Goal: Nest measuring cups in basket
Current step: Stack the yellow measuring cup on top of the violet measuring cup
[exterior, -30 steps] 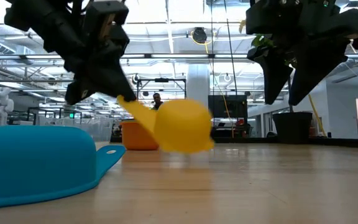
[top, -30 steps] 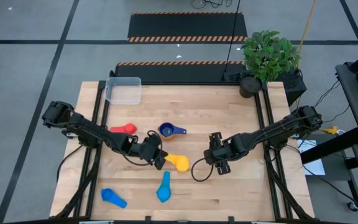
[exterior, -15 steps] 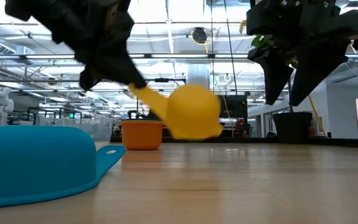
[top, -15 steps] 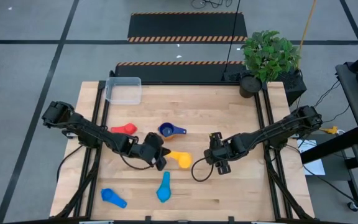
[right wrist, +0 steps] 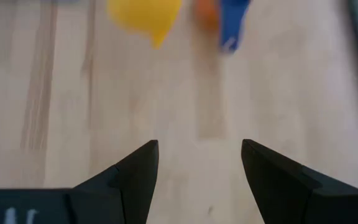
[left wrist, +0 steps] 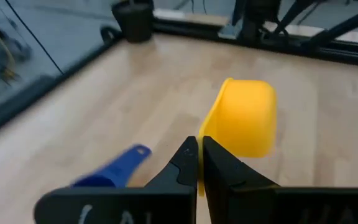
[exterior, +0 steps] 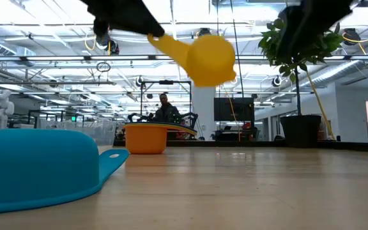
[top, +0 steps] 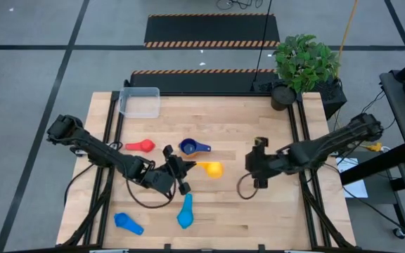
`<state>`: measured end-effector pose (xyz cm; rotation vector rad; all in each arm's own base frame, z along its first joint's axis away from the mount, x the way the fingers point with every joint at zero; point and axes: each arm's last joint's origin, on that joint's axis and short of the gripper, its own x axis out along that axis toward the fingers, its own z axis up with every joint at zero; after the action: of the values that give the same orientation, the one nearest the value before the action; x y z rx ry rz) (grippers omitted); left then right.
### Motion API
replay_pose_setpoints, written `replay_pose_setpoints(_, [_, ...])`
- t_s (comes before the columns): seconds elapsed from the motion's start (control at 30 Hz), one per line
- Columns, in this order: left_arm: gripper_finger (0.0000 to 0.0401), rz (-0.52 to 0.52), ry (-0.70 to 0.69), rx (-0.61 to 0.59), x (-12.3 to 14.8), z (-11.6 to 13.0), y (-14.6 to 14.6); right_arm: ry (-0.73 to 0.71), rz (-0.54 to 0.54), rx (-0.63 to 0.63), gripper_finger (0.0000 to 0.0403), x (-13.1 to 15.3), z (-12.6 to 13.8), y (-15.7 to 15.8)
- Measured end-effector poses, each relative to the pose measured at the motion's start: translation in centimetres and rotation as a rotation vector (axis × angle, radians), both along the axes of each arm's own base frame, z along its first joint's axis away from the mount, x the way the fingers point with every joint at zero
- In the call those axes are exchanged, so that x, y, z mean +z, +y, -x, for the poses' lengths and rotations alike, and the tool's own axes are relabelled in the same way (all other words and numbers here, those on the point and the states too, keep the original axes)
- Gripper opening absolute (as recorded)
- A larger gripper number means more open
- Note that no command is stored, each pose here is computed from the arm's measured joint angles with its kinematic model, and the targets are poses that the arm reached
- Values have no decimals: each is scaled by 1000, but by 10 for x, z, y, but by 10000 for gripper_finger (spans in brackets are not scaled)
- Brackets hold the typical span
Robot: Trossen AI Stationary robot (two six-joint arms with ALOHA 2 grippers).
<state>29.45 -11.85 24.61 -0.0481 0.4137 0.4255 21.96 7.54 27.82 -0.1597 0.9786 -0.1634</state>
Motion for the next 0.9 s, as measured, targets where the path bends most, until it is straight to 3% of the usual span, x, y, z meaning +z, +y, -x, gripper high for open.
replay_pose_setpoints(0.23, [6,-57,-50,40,17,-2,-6,-266,60,44,224,29,13,15])
replay_pose_setpoints(0.53, [6,-55,-84,62,28,-5,-7,-307,182,101,224,26,5,30])
replay_pose_setpoints(0.9, [8,-109,-62,29,35,-25,-18,-416,172,141,224,27,-14,43])
